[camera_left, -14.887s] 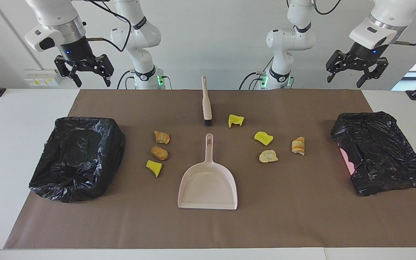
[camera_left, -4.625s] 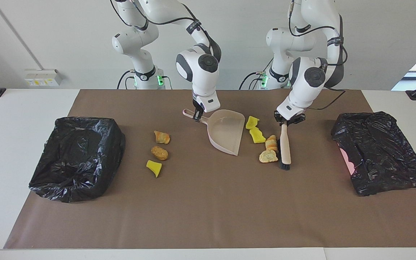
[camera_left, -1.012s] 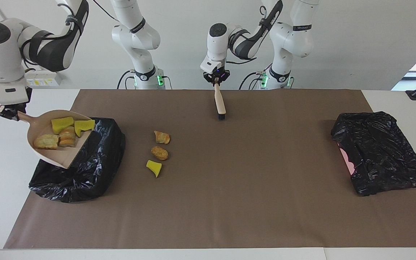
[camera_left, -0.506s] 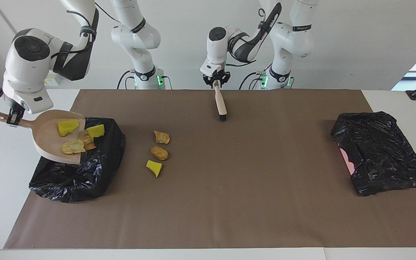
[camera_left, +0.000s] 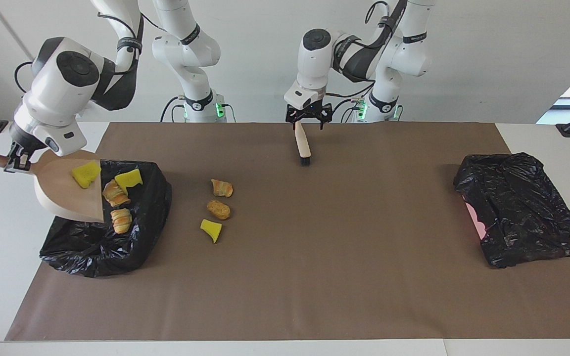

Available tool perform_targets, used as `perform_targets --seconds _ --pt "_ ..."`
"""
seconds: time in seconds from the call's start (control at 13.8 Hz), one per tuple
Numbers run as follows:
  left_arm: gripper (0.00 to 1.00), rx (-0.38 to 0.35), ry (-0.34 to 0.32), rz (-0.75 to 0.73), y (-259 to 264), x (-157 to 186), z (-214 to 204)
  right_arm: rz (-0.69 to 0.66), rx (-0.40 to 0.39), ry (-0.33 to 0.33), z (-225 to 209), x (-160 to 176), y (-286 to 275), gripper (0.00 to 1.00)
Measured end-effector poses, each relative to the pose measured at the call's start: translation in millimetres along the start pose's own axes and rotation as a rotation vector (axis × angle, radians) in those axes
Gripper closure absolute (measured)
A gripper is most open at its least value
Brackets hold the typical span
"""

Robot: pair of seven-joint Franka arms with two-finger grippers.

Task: Sweep and dump trash in bin

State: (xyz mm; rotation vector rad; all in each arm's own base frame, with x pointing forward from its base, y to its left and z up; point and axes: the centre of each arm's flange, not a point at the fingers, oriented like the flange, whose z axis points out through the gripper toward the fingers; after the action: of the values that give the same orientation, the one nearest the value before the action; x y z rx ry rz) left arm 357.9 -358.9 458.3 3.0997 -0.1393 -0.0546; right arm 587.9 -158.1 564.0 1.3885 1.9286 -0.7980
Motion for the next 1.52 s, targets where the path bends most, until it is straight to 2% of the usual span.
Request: perform_targets --seconds 0.29,0.51,0.79,1.01,1.08,1.3,1.52 --pt "0.0 -0.008 0.103 0.068 -88.5 80.3 -93.0 -0.038 -0.02 -0.114 -30.6 -16.4 -8.3 0.69" --pt "0.0 -0.001 0.158 0.084 -158.6 110.4 -160.1 -0.062 -0.03 -0.125 -43.6 -1.5 0.7 0.69" --pt "0.0 0.022 0.122 0.119 -223.5 108.5 -225.5 -0.053 -0.026 -0.143 -42.9 14.7 5.2 0.69" --pt "0.0 0.021 0.078 0.105 -248.2 116.7 -249.0 0.058 0.012 -0.143 -51.4 12.2 -1.4 0.69" --pt "0.0 0.018 0.062 0.101 -253.1 123.4 -251.8 0.111 0.013 -0.134 -64.3 12.7 -2.1 0.69" --pt "0.0 0.014 0.041 0.147 -271.3 135.6 -254.6 0.3 0.017 -0.029 -114.1 17.9 -4.1 0.69" --pt "0.0 0.017 0.037 0.175 -284.5 131.1 -259.3 0.5 0.028 0.12 -143.8 49.2 3.7 0.69"
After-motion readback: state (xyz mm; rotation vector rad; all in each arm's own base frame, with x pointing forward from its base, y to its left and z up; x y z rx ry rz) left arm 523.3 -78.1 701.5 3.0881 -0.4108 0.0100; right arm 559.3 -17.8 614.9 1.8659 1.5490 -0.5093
